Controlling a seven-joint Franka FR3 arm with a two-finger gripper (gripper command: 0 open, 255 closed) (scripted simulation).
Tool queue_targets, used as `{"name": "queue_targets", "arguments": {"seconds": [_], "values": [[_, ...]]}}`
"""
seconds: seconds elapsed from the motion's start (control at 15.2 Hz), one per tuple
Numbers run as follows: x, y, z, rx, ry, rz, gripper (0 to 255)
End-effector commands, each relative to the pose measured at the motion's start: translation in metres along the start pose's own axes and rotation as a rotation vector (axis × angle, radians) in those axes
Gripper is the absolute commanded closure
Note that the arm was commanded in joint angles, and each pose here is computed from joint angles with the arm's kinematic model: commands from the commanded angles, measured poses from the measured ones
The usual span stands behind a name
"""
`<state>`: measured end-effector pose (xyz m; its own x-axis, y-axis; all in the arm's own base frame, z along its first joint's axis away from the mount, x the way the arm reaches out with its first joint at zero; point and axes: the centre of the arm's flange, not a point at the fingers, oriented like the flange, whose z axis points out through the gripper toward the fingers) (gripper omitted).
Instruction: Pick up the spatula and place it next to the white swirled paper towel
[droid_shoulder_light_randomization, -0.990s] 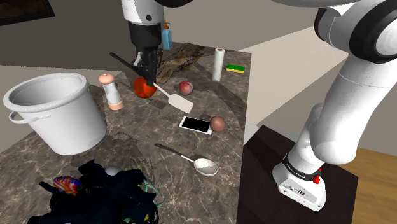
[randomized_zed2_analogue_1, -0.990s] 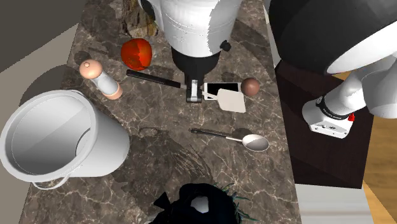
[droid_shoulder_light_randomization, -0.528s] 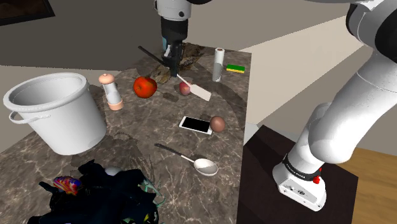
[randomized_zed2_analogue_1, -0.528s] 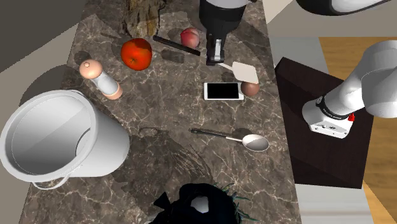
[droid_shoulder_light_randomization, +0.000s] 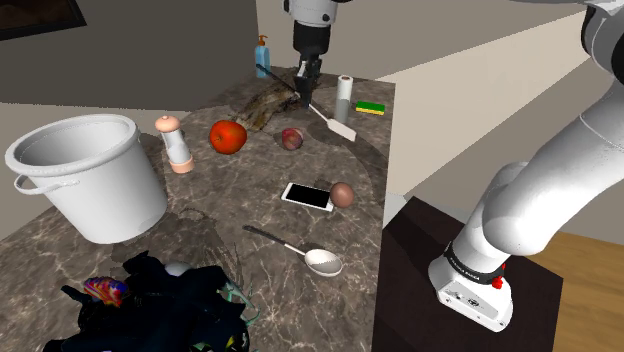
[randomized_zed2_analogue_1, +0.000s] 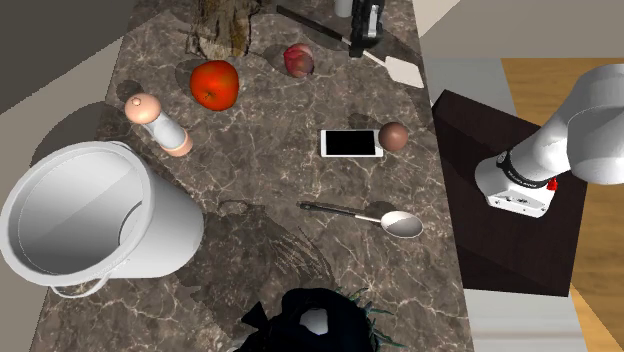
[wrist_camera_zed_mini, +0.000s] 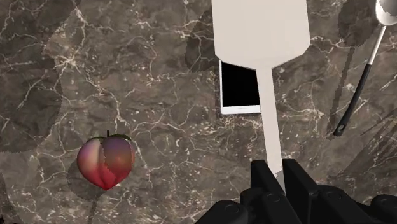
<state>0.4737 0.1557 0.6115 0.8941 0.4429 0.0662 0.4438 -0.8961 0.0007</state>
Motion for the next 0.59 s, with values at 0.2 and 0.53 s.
{"name": "queue_targets", "arguments": {"seconds": [0.2,0.53], "values": [[-0.03,0.06,-0.005,0.0,0.0,-0.001,255],[-0.058,0.12,-0.007,0.0,0.0,-0.001,255]]}}
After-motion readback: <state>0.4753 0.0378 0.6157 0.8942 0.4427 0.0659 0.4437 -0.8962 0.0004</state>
